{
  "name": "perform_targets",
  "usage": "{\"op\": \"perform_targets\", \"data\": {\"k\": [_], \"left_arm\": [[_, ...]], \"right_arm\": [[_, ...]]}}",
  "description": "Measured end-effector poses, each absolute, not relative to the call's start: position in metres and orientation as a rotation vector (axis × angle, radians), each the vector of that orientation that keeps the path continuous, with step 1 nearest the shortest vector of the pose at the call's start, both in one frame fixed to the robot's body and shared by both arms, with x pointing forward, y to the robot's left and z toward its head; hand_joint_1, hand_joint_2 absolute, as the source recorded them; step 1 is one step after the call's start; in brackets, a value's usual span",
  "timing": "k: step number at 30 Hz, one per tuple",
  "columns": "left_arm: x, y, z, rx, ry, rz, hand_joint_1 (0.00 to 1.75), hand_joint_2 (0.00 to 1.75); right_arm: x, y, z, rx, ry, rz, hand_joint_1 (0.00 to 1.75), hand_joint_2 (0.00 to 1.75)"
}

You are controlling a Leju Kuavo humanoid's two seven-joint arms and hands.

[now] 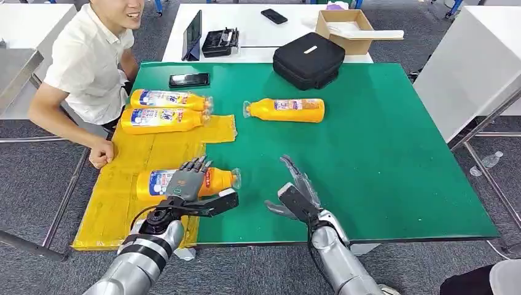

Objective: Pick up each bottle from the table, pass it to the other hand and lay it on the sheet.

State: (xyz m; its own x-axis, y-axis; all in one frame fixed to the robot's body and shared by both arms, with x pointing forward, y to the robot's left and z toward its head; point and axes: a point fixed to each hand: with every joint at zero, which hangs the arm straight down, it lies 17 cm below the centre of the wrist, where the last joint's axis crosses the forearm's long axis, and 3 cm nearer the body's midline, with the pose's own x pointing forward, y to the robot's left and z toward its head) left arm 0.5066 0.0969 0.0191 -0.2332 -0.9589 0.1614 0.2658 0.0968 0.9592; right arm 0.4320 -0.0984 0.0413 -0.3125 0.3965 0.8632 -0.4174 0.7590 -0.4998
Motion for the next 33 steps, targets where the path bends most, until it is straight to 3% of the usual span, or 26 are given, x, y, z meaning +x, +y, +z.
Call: {"op": "perform_targets", "data": {"k": [12, 17, 25, 33], "left_arm": [[0.507, 0.09, 0.02, 0.755, -1.277, -1.42, 0.0, 1.75], [0.489, 0.057, 0.037, 0.619, -1.481, -1.317, 0.0, 1.75], [0.445, -0.003, 0.171, 0.483, -1.948, -1.007, 0.0, 1.75], [0.378, -0.017, 0.299, 0.306, -2.363, -0.741, 0.0, 1.75]], "right_arm": [[0.433, -0.101, 0.038, 0.014, -1.702, 0.805, 0.0, 1.75], [0.431, -0.105, 0.033, -0.002, -1.696, 0.793, 0.0, 1.75], [0.413, -0.116, 0.012, -0.027, -1.64, 0.78, 0.0, 1.75], [0.408, -0.119, 0.032, -0.045, -1.707, 0.72, 0.0, 1.75]]}}
